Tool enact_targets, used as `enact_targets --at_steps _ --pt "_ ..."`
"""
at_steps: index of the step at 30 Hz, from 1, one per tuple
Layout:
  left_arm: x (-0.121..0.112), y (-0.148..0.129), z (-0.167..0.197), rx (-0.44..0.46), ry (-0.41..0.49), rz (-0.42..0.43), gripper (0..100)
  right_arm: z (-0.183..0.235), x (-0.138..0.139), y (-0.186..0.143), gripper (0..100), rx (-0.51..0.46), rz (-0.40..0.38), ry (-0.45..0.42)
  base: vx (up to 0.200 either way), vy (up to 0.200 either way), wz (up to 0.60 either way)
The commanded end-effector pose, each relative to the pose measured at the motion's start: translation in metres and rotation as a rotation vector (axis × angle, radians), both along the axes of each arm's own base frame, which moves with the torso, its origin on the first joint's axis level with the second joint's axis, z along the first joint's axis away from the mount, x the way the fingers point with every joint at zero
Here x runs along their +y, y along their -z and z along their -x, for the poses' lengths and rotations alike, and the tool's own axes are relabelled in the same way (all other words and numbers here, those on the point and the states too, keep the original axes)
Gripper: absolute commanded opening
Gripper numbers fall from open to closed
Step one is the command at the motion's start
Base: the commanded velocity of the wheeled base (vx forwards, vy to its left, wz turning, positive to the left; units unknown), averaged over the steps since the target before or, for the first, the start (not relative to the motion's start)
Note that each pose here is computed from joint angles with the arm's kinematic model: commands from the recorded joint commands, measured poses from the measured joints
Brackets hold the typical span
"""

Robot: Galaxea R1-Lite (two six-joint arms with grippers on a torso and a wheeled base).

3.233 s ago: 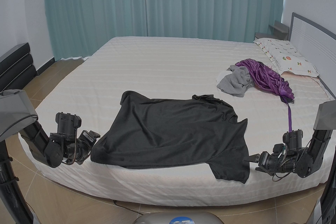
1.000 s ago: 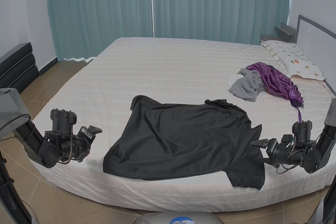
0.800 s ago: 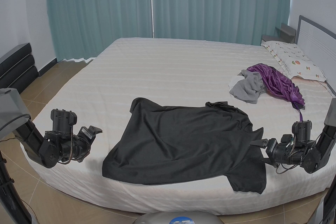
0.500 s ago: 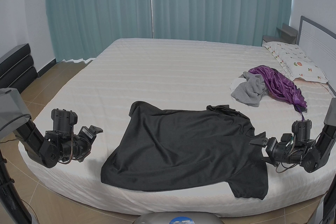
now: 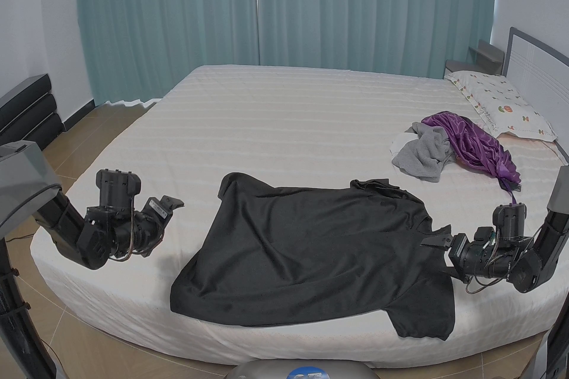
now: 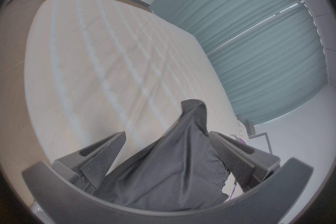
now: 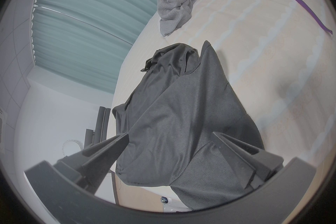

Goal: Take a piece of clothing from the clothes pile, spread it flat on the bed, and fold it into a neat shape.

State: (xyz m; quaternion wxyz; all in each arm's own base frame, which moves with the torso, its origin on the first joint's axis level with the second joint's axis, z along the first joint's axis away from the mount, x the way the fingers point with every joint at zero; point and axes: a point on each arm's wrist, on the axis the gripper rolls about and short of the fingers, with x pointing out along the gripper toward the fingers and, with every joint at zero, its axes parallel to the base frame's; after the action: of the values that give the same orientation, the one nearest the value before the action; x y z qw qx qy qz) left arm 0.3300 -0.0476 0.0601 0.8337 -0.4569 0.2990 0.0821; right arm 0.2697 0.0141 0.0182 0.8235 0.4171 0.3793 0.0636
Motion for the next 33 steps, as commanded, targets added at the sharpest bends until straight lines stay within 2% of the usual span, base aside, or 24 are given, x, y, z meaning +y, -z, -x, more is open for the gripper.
enact_targets --at_steps 1,5,18,27,33 --pt "-0.019 0.005 -0.052 -0.025 0.053 -0.029 100 -0.001 0.004 0.002 100 0.012 -0.015 -0.001 0.000 0.000 0.00" --pt "-0.027 0.018 -0.078 -0.034 0.104 -0.074 100 -0.002 0.003 0.003 100 0.015 -0.016 0.001 0.000 0.000 0.00" --pt "-0.046 0.027 -0.076 -0.008 0.135 -0.038 100 0.000 0.003 0.004 100 0.024 -0.018 0.006 0.000 0.000 0.00" --pt "-0.061 0.025 -0.073 -0.014 0.162 -0.043 100 0.000 0.003 0.003 100 0.020 -0.018 0.005 0.000 -0.200 0.00" --pt "-0.058 0.021 -0.075 -0.030 0.146 -0.048 100 0.001 0.003 0.002 100 0.022 -0.018 0.003 0.000 0.000 0.00"
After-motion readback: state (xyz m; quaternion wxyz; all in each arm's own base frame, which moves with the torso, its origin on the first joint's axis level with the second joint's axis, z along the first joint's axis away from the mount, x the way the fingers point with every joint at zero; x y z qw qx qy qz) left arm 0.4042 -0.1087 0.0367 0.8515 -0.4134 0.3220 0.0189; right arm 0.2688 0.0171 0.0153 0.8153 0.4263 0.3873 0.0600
